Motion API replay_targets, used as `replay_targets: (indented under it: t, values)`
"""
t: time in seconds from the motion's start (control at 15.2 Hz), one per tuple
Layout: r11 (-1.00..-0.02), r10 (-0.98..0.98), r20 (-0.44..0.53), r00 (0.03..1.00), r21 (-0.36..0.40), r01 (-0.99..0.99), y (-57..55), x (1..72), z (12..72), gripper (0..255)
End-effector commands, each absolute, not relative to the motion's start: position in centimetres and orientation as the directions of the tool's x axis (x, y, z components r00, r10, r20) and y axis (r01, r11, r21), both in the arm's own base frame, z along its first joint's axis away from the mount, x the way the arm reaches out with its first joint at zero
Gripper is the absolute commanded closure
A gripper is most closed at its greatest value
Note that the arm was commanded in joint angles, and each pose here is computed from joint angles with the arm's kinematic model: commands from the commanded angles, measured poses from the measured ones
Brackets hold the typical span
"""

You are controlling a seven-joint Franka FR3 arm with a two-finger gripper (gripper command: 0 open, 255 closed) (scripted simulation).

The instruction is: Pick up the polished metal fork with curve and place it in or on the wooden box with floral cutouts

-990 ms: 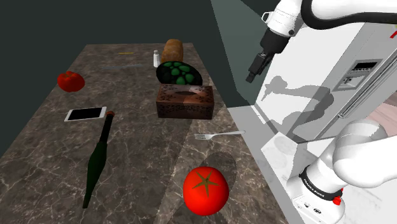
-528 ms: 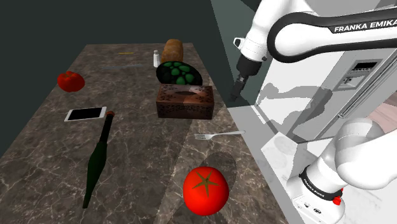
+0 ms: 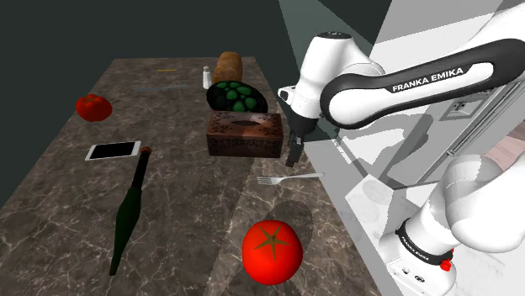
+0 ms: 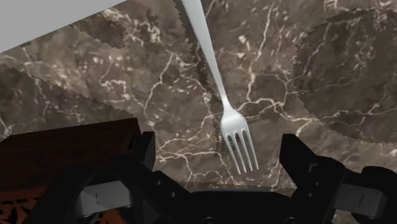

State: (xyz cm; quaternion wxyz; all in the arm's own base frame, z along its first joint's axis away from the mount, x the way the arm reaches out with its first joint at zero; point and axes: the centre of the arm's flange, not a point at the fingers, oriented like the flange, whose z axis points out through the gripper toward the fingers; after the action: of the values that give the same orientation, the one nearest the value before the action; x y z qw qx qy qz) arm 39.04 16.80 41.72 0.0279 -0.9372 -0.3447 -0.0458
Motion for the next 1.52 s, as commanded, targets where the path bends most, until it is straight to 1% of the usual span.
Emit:
replay_targets:
  t: [0.0, 0.2, 0.73, 1.19, 1.25, 1.45]
  values:
    - [-0.715, 0.695, 0.096, 0.713, -0.016, 0.699, 18.3, 39.2, 39.5, 0]
    - [-0.653, 0.754, 0.083, 0.652, -0.011, 0.757, 20.3, 39.1, 36.8, 0]
    - [-0.653, 0.754, 0.083, 0.652, -0.011, 0.757, 20.6, 39.3, 32.8, 0]
    - [-0.653, 0.754, 0.083, 0.652, -0.011, 0.757, 20.6, 39.3, 32.8, 0]
    - [-0.653, 0.754, 0.083, 0.652, -0.011, 0.757, 20.6, 39.3, 32.8, 255]
    - [-0.653, 0.754, 0.083, 0.652, -0.011, 0.757, 20.5, 39.1, 32.8, 255]
